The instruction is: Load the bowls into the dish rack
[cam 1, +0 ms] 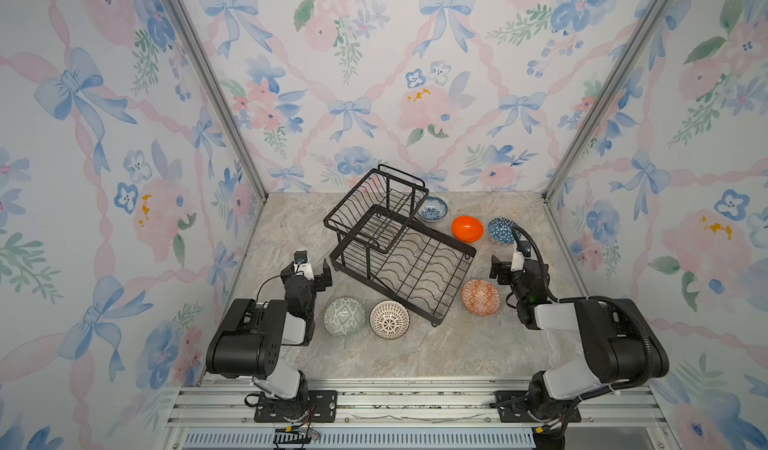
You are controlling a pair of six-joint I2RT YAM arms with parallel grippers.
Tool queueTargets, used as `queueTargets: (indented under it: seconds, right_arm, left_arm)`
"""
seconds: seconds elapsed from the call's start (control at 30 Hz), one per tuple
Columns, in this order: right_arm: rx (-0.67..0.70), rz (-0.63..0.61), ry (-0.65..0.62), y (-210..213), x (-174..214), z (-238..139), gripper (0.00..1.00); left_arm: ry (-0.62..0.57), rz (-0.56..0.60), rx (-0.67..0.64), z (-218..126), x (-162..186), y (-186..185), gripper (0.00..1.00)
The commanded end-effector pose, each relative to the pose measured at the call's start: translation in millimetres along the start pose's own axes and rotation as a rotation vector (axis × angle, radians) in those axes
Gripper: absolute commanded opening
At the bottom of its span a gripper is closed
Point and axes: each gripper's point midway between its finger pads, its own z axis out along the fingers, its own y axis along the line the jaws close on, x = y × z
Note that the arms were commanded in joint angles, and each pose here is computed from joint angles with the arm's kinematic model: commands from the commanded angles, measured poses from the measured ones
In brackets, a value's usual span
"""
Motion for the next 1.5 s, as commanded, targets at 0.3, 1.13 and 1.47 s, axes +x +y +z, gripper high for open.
queueTargets:
  seconds: [0.3,1.13,1.47]
  right_arm:
    - [0.002,-0.016,-0.015,0.6,-4.4,1.2,0.97]
    - [0.325,-0.07,0.102,-14.1,-73.6,-4.0,0.97]
    - [0.325,0.1,0.337,19.8,-112.2,-29.3,0.97]
  left_arm:
    - [-0.019,0.012,0.001,2.0,-5.6,-0.1,0.98]
    - [-0.006,-0.124,-0.266,-12.7,-31.0,52.5,0.98]
    - [0.202,-0.487,-0.42,-45.9,-24.2,67.0,0.98]
